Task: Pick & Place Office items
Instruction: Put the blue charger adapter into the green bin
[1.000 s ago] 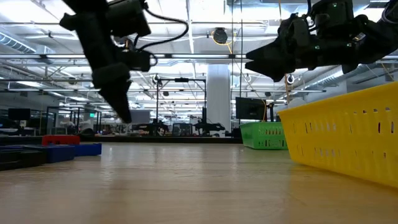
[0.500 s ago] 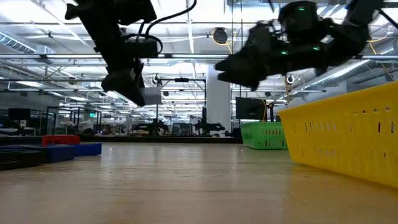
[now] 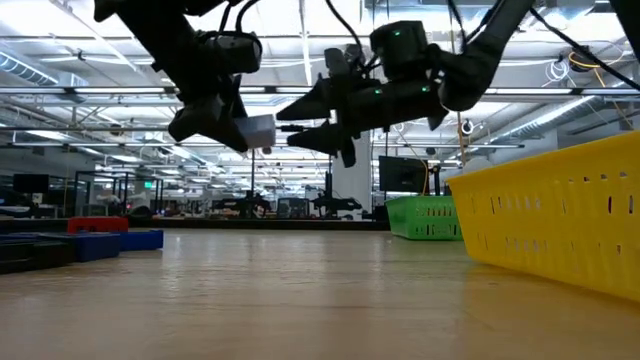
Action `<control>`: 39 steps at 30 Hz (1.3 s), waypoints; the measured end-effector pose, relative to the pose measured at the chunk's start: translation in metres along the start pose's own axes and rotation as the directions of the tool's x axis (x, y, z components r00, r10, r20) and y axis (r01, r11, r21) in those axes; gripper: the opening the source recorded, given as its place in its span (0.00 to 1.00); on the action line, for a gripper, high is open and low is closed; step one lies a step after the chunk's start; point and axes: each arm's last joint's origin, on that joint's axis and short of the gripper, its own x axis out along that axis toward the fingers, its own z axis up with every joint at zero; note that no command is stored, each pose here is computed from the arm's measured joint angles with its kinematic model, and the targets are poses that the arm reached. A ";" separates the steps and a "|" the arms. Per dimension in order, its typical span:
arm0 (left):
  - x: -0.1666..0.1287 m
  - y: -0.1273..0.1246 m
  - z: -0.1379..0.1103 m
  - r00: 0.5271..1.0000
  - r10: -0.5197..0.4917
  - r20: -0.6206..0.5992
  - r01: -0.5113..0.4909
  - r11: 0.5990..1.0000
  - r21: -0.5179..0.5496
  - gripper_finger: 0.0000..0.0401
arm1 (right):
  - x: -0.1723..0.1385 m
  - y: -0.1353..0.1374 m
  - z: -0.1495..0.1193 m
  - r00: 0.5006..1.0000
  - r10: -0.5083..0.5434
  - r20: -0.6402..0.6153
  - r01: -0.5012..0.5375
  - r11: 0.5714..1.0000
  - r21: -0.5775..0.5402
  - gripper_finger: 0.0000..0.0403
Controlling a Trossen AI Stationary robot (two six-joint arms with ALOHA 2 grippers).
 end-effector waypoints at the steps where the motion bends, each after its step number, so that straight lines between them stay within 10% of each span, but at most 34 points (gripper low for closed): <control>1: -0.001 -0.001 0.000 1.000 0.010 0.000 -0.010 1.000 0.013 0.55 | 0.002 0.000 0.000 1.000 0.012 0.001 -0.012 1.000 0.008 0.56; 39: -0.004 0.000 0.014 0.993 0.019 0.118 -0.004 0.992 -0.127 0.59 | 0.014 0.002 0.008 0.995 0.095 -0.028 -0.097 0.993 -0.074 0.30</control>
